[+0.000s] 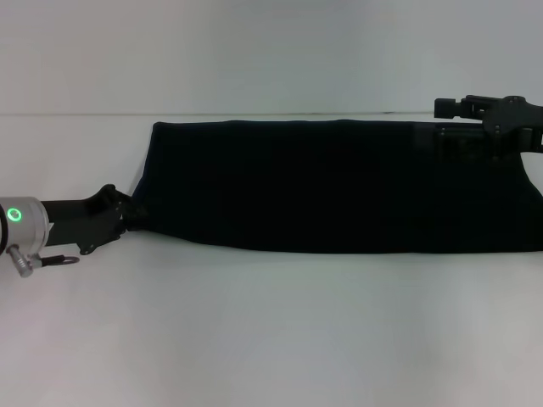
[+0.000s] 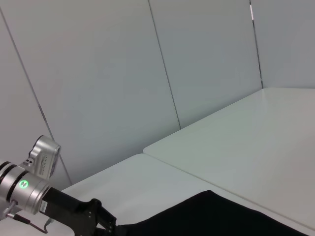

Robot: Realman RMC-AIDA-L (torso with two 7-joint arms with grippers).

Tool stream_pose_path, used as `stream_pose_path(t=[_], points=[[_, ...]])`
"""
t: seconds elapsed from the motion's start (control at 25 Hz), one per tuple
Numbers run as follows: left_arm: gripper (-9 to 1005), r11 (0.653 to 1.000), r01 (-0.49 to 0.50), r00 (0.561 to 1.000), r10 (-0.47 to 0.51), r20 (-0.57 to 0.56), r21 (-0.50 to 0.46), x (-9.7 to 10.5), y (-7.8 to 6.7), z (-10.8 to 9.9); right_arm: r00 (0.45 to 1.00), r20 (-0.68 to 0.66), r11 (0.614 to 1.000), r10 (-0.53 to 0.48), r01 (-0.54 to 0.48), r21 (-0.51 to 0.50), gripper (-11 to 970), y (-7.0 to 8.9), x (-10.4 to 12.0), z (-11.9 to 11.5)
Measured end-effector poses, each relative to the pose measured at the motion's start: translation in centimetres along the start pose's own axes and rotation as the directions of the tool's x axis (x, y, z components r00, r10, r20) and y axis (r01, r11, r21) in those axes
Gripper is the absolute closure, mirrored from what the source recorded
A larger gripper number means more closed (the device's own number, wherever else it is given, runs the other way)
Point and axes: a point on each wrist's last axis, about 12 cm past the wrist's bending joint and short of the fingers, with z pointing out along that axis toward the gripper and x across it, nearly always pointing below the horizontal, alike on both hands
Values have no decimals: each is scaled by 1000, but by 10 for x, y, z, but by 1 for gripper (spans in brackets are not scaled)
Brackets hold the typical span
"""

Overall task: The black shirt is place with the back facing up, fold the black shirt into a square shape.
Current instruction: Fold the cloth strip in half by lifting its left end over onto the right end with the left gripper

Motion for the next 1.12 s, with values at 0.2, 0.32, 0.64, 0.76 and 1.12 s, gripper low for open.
stream_pose_path(t=[0.2, 0.32, 0.64, 0.76, 1.12], points=[[829, 1000, -16, 1000, 16, 1, -1, 0, 1, -1, 1000, 6, 1000, 2, -2, 6, 120, -1, 0, -1], [934, 999, -40, 999, 40, -14, 6, 2, 1, -1, 1000, 6, 1000, 8, -8, 8, 120, -1, 1, -1], [967, 990, -130, 990, 132, -40, 50, 7, 13, -14, 1000, 8, 999, 25, -25, 22, 121, -1, 5, 1], [967, 984, -157, 986, 161, -47, 81, 10, 22, -24, 999, 10, 999, 34, -34, 30, 121, -1, 7, 3], [965, 981, -188, 982, 188, -4, 38, 10, 64, -76, 998, 23, 998, 53, -54, 22, 121, 3, 5, 18]])
